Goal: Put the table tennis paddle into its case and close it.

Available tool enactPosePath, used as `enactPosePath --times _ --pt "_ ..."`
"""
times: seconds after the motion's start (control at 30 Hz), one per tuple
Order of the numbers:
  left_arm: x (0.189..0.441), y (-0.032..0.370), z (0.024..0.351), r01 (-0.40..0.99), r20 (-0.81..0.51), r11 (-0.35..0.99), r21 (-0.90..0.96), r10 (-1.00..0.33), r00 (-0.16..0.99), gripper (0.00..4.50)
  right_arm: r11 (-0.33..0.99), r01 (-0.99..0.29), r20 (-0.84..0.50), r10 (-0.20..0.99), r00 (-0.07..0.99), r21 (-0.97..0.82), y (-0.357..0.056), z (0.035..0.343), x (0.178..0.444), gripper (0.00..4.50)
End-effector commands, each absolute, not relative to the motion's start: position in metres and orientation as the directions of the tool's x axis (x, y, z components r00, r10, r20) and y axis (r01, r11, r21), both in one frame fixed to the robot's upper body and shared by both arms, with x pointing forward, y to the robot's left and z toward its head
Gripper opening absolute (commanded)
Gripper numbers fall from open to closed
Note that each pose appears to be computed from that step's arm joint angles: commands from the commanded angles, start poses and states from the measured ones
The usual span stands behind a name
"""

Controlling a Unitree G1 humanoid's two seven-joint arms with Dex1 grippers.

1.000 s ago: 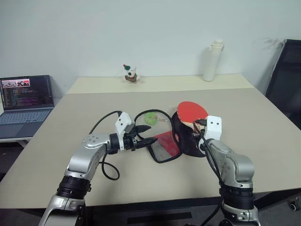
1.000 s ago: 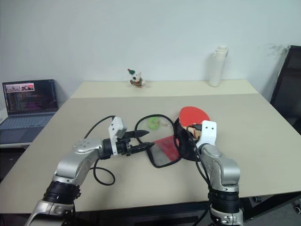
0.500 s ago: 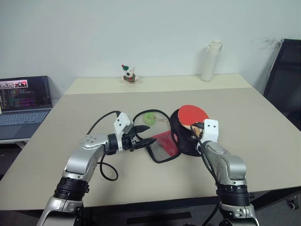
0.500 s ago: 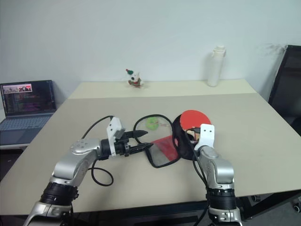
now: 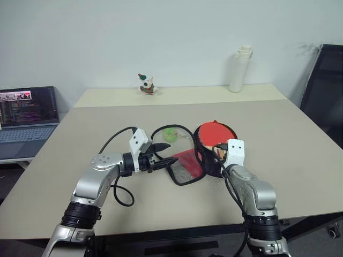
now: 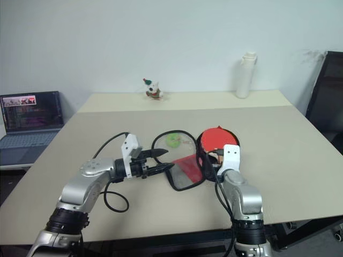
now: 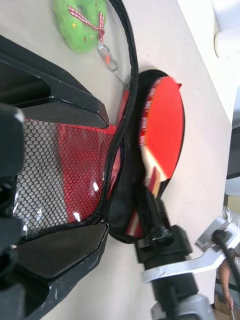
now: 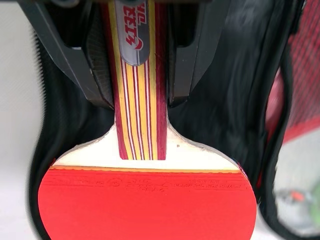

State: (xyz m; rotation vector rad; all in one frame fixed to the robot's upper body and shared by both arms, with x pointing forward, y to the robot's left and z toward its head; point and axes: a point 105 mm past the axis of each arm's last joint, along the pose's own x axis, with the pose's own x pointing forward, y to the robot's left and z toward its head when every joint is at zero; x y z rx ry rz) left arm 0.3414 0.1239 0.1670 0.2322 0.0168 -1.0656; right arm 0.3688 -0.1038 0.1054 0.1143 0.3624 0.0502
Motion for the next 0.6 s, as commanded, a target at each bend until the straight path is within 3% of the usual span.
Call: enactPosePath --times 0.03,0.27,0.3,0.53,0.6 --pt "0.340 0.124 0.180 0.859 -0.091 0.461 0.224 -0.867 0.490 3.28 0.991 -0.056 -0.293 0.091 0.952 0.124 -0.097 0.120 0.367 1.17" --pt "0.341 0.124 0.179 0.858 -0.092 0.462 0.226 -0.866 0.491 3.28 0.992 -0.012 -0.284 0.048 0.958 0.130 -0.105 0.118 0.373 1.17" --pt "0.341 0.124 0.179 0.857 -0.093 0.463 0.226 -0.866 0.492 3.28 0.991 -0.008 -0.281 0.044 0.959 0.131 -0.105 0.118 0.373 1.90" --pt "0.341 0.125 0.177 0.853 -0.096 0.470 0.225 -0.861 0.500 3.28 0.993 -0.038 -0.258 0.066 0.964 0.113 -0.103 0.124 0.373 4.26" --pt "0.341 0.127 0.176 0.848 -0.099 0.481 0.225 -0.854 0.511 3.28 0.987 -0.103 -0.235 0.130 0.963 0.122 -0.096 0.133 0.370 4.46"
